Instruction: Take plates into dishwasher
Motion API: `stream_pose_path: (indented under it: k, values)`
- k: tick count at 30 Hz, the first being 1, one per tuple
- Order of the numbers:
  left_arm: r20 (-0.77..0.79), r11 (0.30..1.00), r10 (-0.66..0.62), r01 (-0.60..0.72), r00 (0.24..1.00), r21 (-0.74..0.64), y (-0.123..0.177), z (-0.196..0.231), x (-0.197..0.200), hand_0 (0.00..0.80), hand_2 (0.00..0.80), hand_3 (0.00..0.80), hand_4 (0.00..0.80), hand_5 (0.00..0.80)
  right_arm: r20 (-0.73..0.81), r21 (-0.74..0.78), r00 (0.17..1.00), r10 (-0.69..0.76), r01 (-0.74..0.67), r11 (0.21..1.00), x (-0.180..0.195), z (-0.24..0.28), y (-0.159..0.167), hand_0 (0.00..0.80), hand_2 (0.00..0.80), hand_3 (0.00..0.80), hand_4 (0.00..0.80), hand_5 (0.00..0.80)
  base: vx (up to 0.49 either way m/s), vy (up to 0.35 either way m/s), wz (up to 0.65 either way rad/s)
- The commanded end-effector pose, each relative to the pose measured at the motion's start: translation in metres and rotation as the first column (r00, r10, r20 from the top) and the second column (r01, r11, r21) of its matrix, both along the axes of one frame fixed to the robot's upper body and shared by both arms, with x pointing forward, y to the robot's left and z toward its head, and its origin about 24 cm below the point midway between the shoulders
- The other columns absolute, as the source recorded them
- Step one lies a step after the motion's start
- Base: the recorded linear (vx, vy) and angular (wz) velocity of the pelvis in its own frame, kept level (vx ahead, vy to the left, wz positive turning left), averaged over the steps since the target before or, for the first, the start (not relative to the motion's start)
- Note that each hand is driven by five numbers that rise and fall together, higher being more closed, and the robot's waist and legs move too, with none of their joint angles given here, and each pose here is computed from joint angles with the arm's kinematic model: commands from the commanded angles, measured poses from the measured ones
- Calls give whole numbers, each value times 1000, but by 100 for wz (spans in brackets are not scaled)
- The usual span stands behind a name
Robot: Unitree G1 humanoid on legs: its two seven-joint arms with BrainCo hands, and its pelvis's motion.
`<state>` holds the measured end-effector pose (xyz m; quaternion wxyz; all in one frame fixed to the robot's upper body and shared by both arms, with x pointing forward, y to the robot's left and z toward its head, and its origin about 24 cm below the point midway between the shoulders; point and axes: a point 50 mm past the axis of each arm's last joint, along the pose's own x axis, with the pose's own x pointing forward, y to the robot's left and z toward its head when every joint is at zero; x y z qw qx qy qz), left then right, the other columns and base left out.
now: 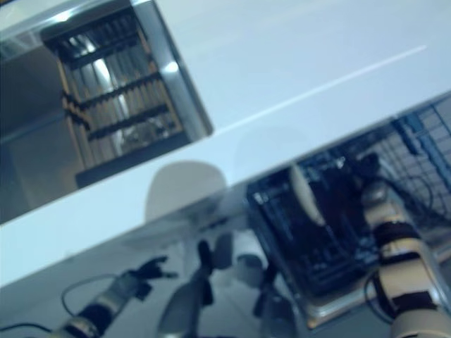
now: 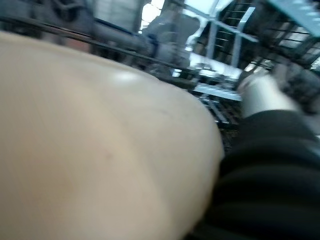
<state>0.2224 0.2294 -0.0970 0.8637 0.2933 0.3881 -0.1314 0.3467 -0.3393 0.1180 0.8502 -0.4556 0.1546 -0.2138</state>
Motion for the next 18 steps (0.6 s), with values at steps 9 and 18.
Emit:
stream_pose_path:
  k: [9,18]
  values:
    - [22,1000,-15,15,1000,2,-3,6,13,0,0,0,0,0,-23,-41,998,-65,64,997,-7,-2,-13,0,0,0,0,0,0,0,0]
    - [20,1000,-15,15,1000,8,-1,5,11,0,0,0,0,0,-12,-46,998,-59,58,997,-8,-1,-13,0,0,0,0,0,0,0,0]
